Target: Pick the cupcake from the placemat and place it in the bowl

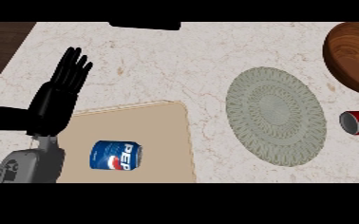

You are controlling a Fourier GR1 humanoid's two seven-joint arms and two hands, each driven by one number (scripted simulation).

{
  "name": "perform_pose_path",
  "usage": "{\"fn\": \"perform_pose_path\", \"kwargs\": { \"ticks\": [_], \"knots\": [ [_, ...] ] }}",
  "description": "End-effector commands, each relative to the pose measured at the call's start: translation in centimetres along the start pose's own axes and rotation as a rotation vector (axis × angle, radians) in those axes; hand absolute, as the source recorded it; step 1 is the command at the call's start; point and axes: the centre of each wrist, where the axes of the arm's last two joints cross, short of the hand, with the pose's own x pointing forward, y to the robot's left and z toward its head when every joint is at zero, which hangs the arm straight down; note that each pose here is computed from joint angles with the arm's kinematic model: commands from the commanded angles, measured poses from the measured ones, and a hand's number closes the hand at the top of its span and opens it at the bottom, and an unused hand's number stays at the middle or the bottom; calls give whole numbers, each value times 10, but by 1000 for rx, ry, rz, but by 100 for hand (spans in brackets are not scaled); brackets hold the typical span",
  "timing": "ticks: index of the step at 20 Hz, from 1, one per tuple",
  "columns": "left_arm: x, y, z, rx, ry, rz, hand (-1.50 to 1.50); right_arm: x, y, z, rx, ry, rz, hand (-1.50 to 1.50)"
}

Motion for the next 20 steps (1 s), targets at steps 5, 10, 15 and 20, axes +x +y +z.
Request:
{"fn": "perform_pose_path", "kwargs": {
  "ticks": [5,10,15,20],
  "knots": [
    [7,-2,-5,-11,-10,-2,0,-10,32,1,195,183,-55,150],
    [3,4,-8,-5,-6,3,0,-8,46,0,260,54,-159,-150],
    [5,3,-9,-13,-13,12,0,-1,34,-7,107,-30,-412,-150],
    [8,3,-8,7,-11,12,0,-9,9,-4,-38,-25,-735,-150]
  ]
}}
